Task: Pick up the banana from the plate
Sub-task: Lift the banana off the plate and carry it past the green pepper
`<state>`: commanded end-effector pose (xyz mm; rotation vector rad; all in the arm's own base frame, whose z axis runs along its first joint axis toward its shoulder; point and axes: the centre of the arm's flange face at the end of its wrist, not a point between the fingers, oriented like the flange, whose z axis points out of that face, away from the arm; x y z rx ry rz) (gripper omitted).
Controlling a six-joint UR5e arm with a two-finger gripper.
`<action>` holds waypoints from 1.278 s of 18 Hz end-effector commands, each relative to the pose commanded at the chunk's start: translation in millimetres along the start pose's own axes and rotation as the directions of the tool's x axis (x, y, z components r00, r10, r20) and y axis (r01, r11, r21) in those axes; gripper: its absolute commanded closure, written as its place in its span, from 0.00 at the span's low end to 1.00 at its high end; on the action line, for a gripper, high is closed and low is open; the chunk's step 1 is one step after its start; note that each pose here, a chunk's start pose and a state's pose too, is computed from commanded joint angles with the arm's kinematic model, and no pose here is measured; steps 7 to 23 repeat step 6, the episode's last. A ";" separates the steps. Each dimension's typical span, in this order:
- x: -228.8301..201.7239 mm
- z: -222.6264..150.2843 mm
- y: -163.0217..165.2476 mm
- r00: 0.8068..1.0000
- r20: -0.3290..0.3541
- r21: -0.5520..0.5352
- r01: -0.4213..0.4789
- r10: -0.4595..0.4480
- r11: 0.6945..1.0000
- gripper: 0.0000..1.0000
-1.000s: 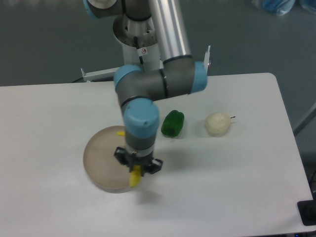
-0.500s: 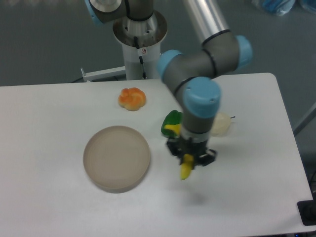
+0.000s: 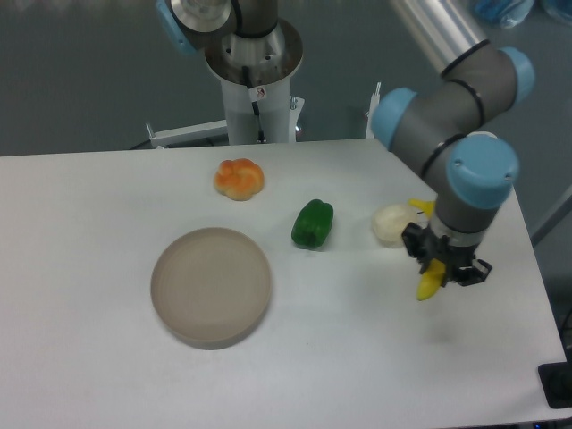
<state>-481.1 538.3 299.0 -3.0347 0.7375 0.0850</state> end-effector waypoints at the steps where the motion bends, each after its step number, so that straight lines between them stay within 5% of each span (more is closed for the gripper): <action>1: -3.2 3.5 -0.8 1.000 -0.002 0.001 -0.005 0.005 1.000 1.00; 23: -2.7 5.5 -8.1 1.000 -0.005 0.020 -0.028 0.028 0.999 1.00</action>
